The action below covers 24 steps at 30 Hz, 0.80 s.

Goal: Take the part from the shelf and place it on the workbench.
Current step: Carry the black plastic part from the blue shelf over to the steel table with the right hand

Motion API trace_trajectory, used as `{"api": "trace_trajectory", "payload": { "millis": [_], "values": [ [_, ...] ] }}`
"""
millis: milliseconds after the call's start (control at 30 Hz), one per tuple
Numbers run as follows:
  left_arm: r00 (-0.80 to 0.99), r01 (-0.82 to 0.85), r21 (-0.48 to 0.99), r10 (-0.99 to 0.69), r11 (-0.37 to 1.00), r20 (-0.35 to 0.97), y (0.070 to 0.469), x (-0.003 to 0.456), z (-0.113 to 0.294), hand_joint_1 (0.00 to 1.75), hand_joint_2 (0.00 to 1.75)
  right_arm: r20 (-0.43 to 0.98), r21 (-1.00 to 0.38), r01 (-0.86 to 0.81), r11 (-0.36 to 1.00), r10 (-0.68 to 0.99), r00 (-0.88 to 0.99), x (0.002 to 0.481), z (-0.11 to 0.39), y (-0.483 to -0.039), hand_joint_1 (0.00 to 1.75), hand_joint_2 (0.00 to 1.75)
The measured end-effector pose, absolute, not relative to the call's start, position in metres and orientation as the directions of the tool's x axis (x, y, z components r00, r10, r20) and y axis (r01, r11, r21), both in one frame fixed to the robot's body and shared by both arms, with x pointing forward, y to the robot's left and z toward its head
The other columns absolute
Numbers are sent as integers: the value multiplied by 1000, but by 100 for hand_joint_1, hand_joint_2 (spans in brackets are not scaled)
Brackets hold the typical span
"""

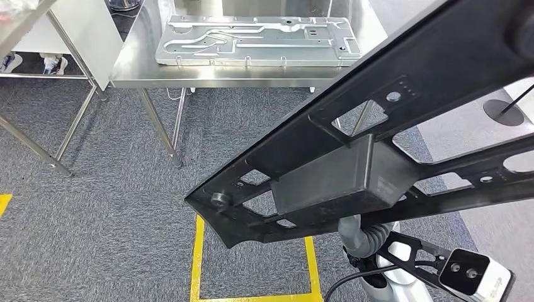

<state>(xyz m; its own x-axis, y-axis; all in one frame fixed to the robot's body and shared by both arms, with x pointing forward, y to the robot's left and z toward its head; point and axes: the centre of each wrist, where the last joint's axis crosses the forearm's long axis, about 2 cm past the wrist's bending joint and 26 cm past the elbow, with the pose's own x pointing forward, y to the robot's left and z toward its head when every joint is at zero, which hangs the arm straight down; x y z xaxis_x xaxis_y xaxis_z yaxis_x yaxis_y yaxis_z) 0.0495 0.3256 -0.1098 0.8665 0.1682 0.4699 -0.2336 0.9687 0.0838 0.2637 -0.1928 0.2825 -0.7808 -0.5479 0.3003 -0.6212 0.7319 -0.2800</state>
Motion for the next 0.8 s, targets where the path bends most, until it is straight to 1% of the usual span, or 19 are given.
{"api": "trace_trajectory", "payload": {
  "millis": [800],
  "values": [
    [870,-218,93,150,972,469,330,49,-110,0,175,295,-277,-615,738,-543,-786,262,283,-195,175,175]
  ]
}}
